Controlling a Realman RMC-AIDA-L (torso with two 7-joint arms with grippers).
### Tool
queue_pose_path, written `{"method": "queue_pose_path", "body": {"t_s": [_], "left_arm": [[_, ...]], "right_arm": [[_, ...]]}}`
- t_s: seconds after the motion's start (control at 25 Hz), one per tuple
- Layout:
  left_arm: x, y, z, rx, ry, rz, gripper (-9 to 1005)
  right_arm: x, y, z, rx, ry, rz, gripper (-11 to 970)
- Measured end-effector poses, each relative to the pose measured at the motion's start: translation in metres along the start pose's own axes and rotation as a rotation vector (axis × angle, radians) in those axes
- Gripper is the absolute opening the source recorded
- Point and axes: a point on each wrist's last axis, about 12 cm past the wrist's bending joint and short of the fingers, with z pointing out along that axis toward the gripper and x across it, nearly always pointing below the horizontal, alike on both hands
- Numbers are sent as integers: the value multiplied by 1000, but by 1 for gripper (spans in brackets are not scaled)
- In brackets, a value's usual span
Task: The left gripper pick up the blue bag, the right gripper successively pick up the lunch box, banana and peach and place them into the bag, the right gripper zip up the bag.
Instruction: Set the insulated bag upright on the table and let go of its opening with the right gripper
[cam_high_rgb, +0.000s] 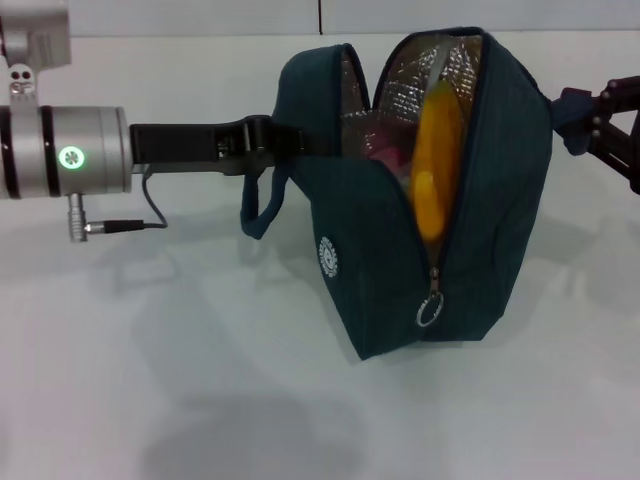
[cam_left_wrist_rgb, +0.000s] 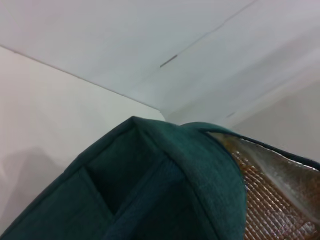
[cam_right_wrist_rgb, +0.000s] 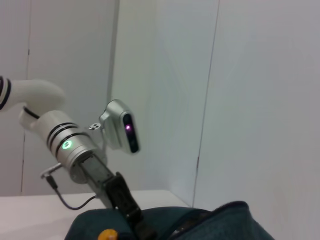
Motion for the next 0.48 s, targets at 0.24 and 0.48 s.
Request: {"method": "queue_pose_path", "body": {"t_s": [0.24, 0.48], "left_arm": [[14, 7, -2, -15, 26, 27, 43], [45, 24, -19, -45, 2, 15, 44]], "right_arm": [[6, 9, 12, -67, 35, -3, 72], [12, 20, 20, -146, 34, -1, 99]]}}
